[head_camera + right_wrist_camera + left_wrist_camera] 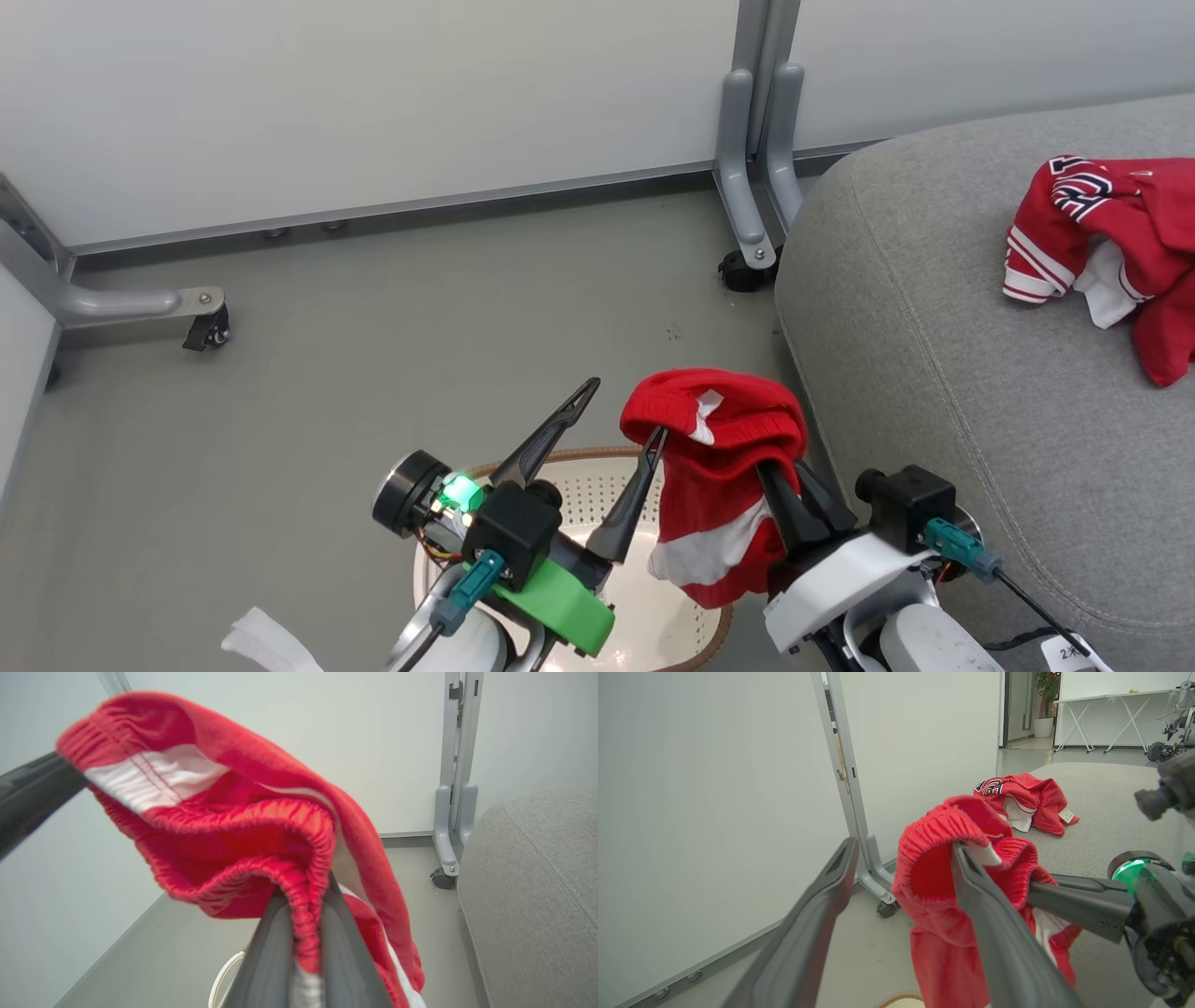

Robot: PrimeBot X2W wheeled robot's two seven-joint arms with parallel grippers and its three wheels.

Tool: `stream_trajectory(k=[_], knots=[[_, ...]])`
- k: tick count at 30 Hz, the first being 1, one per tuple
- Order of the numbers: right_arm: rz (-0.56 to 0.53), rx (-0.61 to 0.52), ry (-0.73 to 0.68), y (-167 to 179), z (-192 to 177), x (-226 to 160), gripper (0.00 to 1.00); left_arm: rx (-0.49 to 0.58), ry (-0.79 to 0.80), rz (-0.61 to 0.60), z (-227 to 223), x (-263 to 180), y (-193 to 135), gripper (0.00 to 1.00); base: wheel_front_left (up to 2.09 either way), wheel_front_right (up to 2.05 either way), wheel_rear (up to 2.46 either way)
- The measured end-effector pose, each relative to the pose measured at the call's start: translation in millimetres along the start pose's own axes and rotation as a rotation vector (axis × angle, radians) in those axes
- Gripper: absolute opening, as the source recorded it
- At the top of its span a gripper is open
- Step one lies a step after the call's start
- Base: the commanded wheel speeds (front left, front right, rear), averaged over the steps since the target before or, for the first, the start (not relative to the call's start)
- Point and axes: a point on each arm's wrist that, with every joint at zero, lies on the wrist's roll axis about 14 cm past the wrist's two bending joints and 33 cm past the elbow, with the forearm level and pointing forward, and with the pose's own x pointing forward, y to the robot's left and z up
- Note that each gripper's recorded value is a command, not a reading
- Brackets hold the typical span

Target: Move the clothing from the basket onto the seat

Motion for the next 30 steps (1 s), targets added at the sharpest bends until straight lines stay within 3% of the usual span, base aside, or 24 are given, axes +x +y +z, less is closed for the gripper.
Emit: stream_trajectory(k=[15,30], knots=[[-0.098,0.001,-0.024,-30,8,-8,0.0,-0.025,0.007,-0.021,-7,8,-6,1.0,0.0,0.0,0.0],[-0.332,0.015,-0.178,-93,54,-47,0.0,-0.054,0.024,-0.163,-24,33,-39,1.0,0.0,0.0,0.0]])
